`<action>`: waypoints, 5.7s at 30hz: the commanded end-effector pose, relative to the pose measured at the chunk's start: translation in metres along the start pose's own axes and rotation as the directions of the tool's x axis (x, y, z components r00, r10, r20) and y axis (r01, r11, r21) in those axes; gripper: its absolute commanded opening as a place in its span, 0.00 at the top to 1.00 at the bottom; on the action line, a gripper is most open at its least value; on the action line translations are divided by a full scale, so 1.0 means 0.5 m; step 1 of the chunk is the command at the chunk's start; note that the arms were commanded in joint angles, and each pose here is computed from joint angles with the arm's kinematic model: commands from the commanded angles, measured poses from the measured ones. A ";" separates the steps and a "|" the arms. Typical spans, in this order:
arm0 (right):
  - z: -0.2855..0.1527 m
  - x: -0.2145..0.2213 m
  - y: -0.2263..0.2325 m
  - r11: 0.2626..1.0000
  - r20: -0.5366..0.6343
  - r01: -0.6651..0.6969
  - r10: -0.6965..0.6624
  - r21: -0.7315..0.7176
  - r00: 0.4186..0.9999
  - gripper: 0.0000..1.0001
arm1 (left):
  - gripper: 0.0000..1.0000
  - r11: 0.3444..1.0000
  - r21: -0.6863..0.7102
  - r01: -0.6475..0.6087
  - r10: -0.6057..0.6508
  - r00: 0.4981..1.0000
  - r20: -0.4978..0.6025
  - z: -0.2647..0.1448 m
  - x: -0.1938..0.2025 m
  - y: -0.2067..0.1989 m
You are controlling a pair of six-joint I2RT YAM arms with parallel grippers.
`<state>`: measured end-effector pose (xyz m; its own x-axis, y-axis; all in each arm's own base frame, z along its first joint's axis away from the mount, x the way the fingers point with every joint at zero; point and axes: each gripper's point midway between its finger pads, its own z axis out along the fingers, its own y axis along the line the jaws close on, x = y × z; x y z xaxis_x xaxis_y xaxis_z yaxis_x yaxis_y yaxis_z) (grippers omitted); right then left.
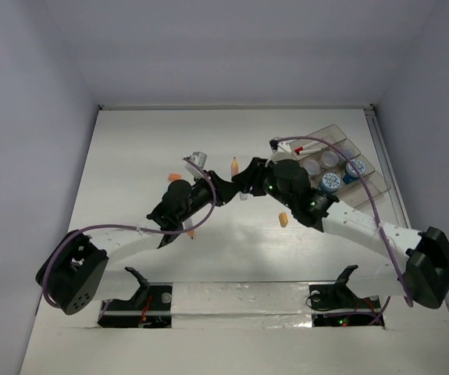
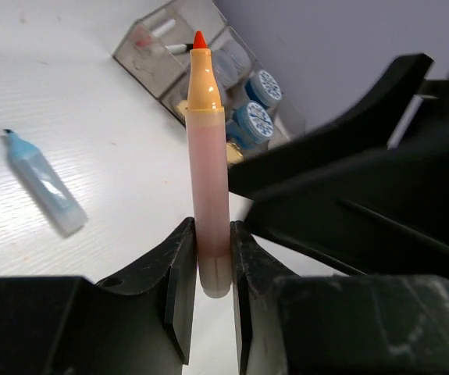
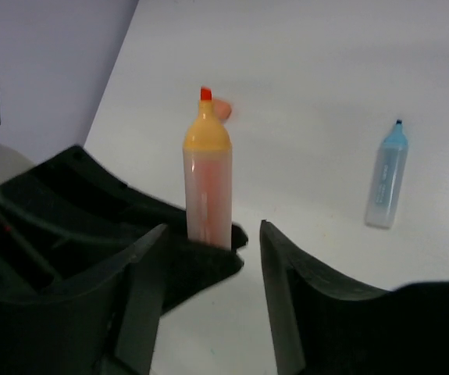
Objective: Sort the stationery into containers
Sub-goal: Move the pen to the center of the board, then pick up the pen from the center of the board.
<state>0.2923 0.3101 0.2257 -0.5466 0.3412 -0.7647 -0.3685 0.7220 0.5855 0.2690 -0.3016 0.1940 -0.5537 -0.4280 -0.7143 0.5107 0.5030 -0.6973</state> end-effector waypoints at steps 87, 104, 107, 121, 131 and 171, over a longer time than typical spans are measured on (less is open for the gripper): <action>-0.112 0.254 -0.326 0.858 -0.378 -0.089 0.313 0.505 0.871 0.30 | 1.00 0.949 0.135 -0.286 0.279 0.958 0.068 -0.121 0.000 -0.055; -0.128 0.232 -0.457 0.700 -0.334 0.092 0.217 0.708 0.917 0.28 | 1.00 0.948 0.137 -0.287 0.279 0.958 0.069 -0.122 0.000 -0.055; -0.137 0.233 -0.461 0.690 -0.348 0.112 0.212 0.715 0.913 0.27 | 1.00 0.948 0.137 -0.288 0.281 0.957 0.069 -0.122 0.000 -0.055; -0.080 0.210 -0.479 0.710 -0.349 0.118 0.188 0.694 0.918 0.36 | 1.00 0.950 0.131 -0.285 0.279 0.958 0.064 -0.120 0.003 -0.051; -0.096 0.215 -0.496 0.671 -0.450 0.235 0.165 0.704 0.878 0.52 | 1.00 0.949 0.130 -0.288 0.282 0.957 0.067 -0.121 0.001 -0.052; -0.033 0.048 -0.248 0.951 -0.353 0.081 0.031 0.298 0.935 1.00 | 1.00 0.942 0.210 -0.263 0.254 0.965 0.068 -0.125 0.003 -0.085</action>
<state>0.2972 0.1704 0.0872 -0.8748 0.0417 -0.4827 -0.0334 0.9887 0.1459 0.2136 -0.2696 0.2107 -0.3765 -0.3100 -0.8730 0.7189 0.4966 -0.4864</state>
